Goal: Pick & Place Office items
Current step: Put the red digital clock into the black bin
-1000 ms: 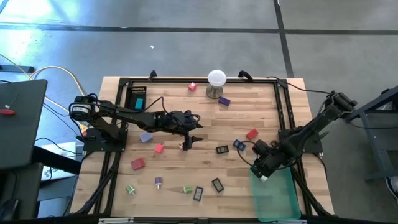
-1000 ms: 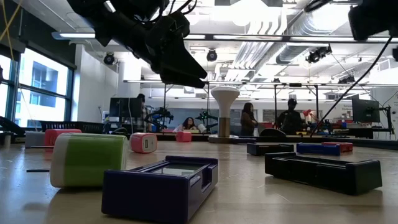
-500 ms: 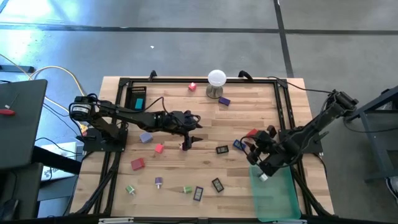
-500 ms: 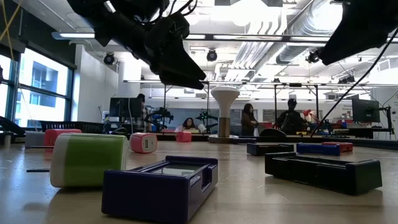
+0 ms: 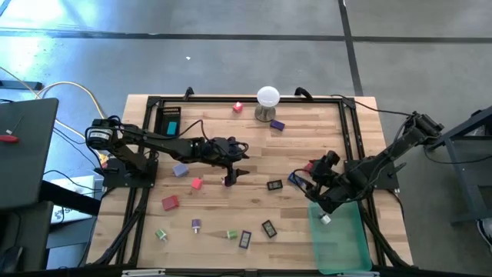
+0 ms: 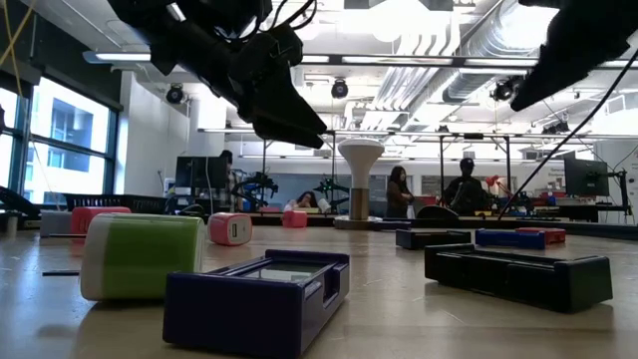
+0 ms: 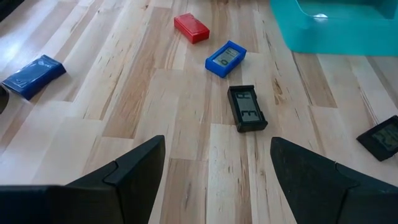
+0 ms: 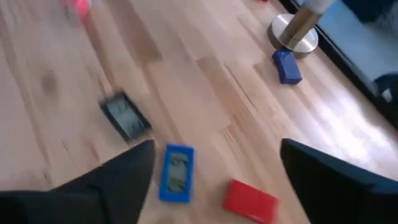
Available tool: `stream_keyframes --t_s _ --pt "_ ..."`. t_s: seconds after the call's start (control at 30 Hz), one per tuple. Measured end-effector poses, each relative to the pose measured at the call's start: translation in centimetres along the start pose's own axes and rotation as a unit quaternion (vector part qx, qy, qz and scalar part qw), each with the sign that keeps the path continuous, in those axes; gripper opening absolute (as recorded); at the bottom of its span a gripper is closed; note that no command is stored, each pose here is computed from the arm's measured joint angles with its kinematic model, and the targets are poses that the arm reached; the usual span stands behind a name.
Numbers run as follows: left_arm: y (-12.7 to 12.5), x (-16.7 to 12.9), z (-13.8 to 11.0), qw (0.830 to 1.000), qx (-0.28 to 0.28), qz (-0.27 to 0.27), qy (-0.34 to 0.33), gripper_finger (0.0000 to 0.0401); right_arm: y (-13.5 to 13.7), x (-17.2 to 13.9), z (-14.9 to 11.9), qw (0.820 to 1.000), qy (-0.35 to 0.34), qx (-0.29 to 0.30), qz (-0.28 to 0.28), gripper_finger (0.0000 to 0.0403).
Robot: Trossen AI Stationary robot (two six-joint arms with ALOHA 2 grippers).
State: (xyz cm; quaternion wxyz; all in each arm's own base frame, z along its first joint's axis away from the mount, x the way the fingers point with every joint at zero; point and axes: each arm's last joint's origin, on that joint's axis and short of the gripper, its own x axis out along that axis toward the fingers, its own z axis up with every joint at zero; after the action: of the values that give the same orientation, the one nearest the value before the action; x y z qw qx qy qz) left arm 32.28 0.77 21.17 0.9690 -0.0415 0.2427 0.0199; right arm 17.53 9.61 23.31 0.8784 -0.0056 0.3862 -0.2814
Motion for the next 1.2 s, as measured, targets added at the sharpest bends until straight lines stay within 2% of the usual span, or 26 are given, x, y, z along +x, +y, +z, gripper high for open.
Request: stream_keyframes --t_s 0.1,0.13,0.27,0.37,0.5,0.57,0.7,0.8,0.9,1.07,1.2 --pt "0.0 0.0 0.0 1.0 0.0 0.0 0.0 0.0285 -0.9 0.0 -0.7 0.99 0.049 -0.134 -0.018 0.0381" --pt "0.0 0.0 0.0 1.0 0.0 0.0 0.0 0.0285 -1.2 -0.1 -1.0 0.984 0.066 -0.161 -0.026 0.039" --pt "0.0 0.0 0.0 1.0 0.0 0.0 0.0 0.0285 -2.4 -0.3 -1.5 0.969 0.088 -0.22 -0.076 0.0392" --pt "0.0 0.0 0.0 1.0 0.001 0.0 0.0 0.0285 -2.9 -0.3 -1.7 0.951 0.13 -0.272 -0.068 0.0383" --pt "0.1 0.0 0.0 1.0 0.0 0.001 -0.001 0.0285 -4.2 0.8 -0.9 0.939 0.227 -0.258 0.001 0.0382" --pt "0.2 0.0 0.1 1.0 0.0 0.002 -0.002 0.0285 -4.9 1.5 -0.4 0.934 0.254 -0.25 0.024 0.0382" --pt "0.2 0.0 0.1 1.0 -0.001 0.004 -0.003 0.0285 -5.6 3.2 1.0 0.94 0.233 -0.244 0.047 0.038" --pt "0.2 0.0 0.0 1.0 -0.009 0.004 0.0 0.0285 -5.8 4.5 1.8 0.943 0.205 -0.249 0.084 0.0378" --pt "0.3 0.0 -0.1 1.0 -0.015 0.004 0.006 0.0285 -6.1 5.7 1.5 0.937 0.203 -0.26 0.111 0.0378" --pt "0.7 0.0 -0.2 1.0 -0.004 0.01 0.01 0.0285 -7.6 7.1 0.2 0.928 0.244 -0.267 0.092 0.0378" --pt "1.3 0.0 -0.1 1.0 -0.007 0.018 0.01 0.0285 -8.0 7.8 -0.3 0.925 0.255 -0.255 0.12 0.0378"
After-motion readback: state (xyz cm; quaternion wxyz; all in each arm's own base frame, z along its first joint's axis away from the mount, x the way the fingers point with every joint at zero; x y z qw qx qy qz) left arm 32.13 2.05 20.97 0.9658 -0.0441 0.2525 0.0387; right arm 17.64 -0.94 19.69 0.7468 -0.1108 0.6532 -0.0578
